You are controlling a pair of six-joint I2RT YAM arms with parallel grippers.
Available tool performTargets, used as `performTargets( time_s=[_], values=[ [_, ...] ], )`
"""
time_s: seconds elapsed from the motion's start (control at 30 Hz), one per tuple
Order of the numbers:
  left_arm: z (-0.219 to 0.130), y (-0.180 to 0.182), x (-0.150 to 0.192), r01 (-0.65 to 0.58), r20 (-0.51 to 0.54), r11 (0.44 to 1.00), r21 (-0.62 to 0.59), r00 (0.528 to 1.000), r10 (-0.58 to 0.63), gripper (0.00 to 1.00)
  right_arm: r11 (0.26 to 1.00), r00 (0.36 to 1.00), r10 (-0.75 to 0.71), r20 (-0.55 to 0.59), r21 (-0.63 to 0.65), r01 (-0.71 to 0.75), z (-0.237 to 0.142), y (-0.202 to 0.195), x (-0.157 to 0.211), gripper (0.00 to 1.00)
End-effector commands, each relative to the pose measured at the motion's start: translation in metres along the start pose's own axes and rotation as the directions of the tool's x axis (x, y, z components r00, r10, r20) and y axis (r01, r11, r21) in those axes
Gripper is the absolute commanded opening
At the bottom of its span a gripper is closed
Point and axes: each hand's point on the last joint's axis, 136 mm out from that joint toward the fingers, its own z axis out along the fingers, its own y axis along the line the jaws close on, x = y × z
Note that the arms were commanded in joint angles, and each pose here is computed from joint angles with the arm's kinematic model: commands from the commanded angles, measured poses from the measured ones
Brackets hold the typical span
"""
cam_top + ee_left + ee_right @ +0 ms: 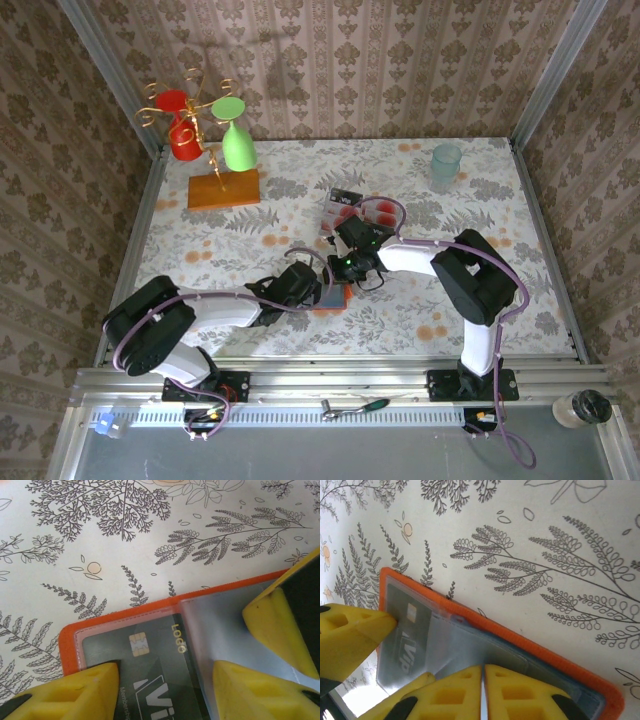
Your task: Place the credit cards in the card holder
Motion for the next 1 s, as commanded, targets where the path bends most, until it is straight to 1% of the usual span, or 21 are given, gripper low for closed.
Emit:
performTargets(
  time_s=[0.0,0.13,0.27,0.63,0.97],
  values=[
    [0.008,0.012,0.039,-0.028,-0.12,0.999,-0.031,0.993,0.024,0.51,1.0,1.0,0.001,0.009,-0.02,-0.001,-0.014,0.013,-0.001,0.23],
    [0.009,0.013,0.041,-0.025,-0.123,0.999,-0.035,0.992,0.021,0.51,1.0,0.999,0.001,0.051,-0.025,0.0,-0.03,0.014,-0.003,0.35],
    [0.009,0.014,0.042,-0.025,-0.122,0.999,-0.039,0.992,0.021,0.51,1.0,0.997,0.021,0.074,-0.025,-0.019,-0.034,0.01,0.0,0.39],
    [0.008,0.013,0.042,-0.025,-0.118,0.999,-0.037,0.993,0.02,0.51,0.998,0.997,0.065,0.046,-0.014,-0.065,-0.015,-0.007,0.013,0.44],
    [0.005,0.011,0.035,-0.021,-0.099,0.999,-0.03,0.995,0.018,0.51,0.993,0.999,0.051,-0.009,-0.102,-0.051,-0.011,0.013,0.01,0.42]
  ],
)
